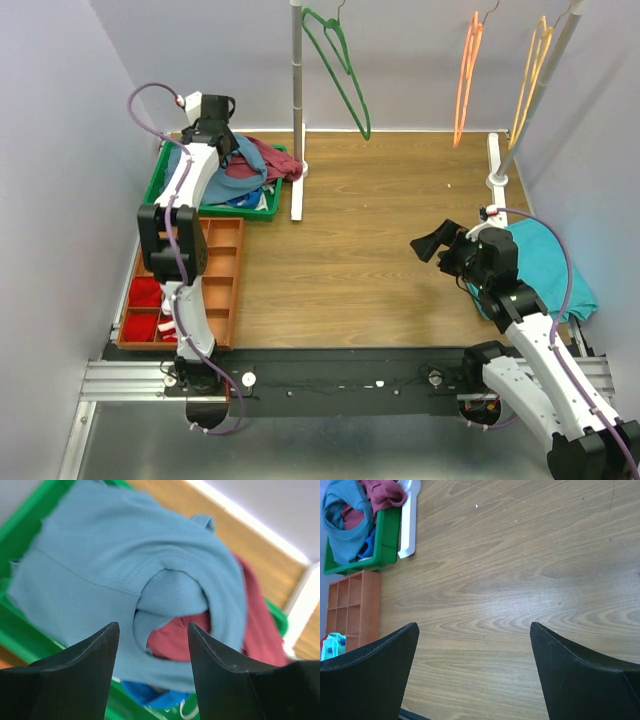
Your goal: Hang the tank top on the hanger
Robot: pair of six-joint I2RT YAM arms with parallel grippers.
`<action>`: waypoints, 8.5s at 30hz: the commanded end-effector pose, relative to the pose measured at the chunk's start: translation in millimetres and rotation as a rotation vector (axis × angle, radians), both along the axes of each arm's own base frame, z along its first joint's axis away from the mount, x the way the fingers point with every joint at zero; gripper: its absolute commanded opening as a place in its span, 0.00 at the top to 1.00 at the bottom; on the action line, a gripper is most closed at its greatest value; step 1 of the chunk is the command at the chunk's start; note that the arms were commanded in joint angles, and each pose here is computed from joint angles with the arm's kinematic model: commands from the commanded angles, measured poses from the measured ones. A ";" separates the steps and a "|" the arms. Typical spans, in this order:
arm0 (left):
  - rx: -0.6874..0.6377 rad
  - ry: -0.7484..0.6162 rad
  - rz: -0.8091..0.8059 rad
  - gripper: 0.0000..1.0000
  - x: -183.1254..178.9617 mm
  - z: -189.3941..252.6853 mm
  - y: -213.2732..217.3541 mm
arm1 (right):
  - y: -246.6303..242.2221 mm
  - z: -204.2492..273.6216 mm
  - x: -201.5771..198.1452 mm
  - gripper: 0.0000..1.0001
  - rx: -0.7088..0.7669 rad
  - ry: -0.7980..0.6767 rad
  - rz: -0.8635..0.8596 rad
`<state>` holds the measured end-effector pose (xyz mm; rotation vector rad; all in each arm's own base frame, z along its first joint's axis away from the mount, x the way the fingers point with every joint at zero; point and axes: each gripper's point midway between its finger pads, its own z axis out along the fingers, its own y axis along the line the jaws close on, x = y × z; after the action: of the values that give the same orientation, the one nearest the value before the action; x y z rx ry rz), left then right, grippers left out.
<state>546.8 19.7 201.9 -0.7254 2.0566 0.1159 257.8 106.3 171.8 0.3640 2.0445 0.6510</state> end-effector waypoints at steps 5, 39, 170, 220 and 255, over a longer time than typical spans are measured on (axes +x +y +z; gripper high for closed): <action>0.024 0.144 0.006 0.41 19.5 -65.7 3.2 | -0.5 6.7 4.4 0.00 -0.027 -0.010 0.012; -0.018 -0.374 -0.120 1.00 -93.2 197.7 -21.8 | 4.1 25.1 6.7 0.00 0.023 -0.043 0.011; -0.079 -0.214 -0.662 1.00 -337.7 83.0 -174.1 | 178.7 -123.7 -13.8 0.53 0.017 0.201 0.265; -0.351 -0.302 -0.808 1.00 -316.6 40.6 -248.4 | 93.0 56.5 7.8 0.86 -0.202 -0.055 0.003; -0.266 -0.279 -0.881 0.26 -348.8 84.1 -213.8 | 164.8 293.9 114.1 0.34 -0.488 -0.532 0.085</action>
<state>201.0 -197.7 277.6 0.0440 1.9649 -0.7264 345.8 273.2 444.6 -0.0935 1.7017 0.4273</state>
